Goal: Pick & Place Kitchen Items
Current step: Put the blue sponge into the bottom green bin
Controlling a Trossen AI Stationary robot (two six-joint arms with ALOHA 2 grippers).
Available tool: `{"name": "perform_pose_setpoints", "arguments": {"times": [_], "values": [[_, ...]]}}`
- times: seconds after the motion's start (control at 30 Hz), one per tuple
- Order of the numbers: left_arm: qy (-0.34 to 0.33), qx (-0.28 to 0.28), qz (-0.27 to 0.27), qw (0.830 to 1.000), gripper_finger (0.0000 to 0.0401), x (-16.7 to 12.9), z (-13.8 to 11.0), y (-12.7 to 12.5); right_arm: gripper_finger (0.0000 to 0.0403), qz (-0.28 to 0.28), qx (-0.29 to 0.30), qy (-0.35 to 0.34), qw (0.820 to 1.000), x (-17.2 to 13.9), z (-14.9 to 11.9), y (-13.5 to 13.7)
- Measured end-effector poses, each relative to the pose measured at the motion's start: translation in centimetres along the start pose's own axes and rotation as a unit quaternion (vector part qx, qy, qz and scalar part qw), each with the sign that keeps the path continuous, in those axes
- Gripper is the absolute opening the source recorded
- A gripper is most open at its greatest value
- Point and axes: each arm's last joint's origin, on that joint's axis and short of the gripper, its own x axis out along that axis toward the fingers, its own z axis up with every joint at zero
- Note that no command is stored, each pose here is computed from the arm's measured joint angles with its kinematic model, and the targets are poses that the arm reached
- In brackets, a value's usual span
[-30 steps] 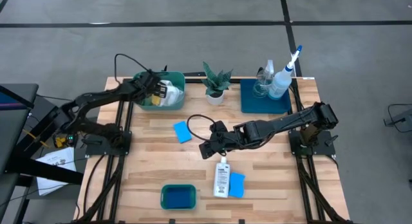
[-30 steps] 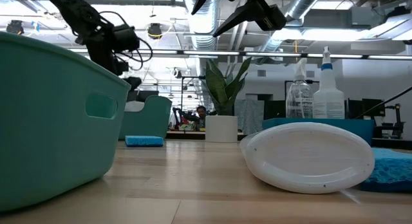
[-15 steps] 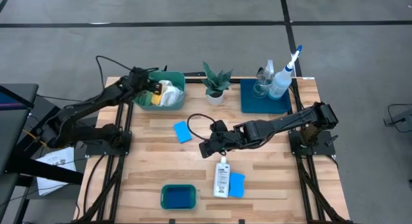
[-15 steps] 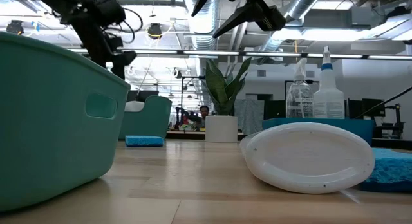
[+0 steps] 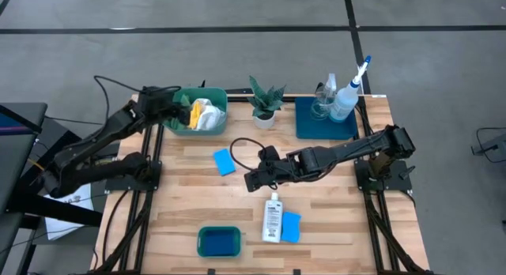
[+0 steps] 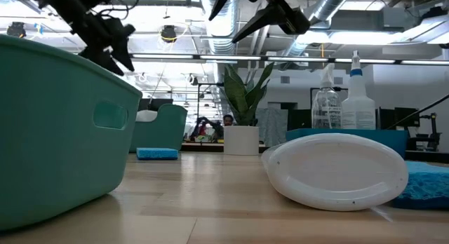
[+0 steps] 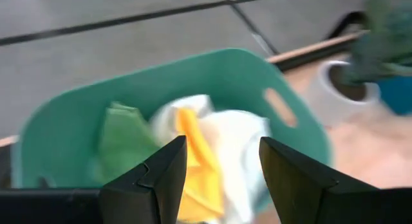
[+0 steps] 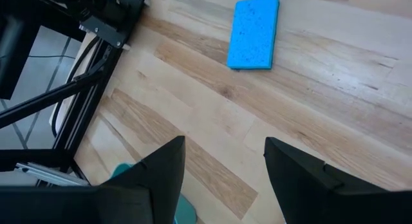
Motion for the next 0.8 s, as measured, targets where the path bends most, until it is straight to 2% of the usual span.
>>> {"name": "perform_pose_setpoints", "arguments": {"times": [0.17, 0.4, 0.63, 0.8], "values": [[0.002, -0.022, -0.089, 0.996, 0.0191, -1.5, -0.1, -0.2, 0.0205, -0.005, 0.004, -0.003, 1.0, 0.1, 0.4, -0.2], [0.02, -0.047, -0.221, 0.974, 0.0191, -3.0, -0.3, -0.7, 0.0205, -0.017, 0.008, -0.007, 1.0, 0.4, 1.1, -0.6], [0.067, -0.11, -0.286, 0.949, 0.0191, -4.7, -1.1, -0.8, 0.0205, -0.026, 0.007, -0.005, 1.0, 0.4, 1.2, -0.9], [0.146, -0.202, -0.285, 0.925, 0.0191, -5.8, -2.5, -1.0, 0.0205, -0.029, 0.005, -0.002, 1.0, 0.4, 1.1, -0.9]]}}
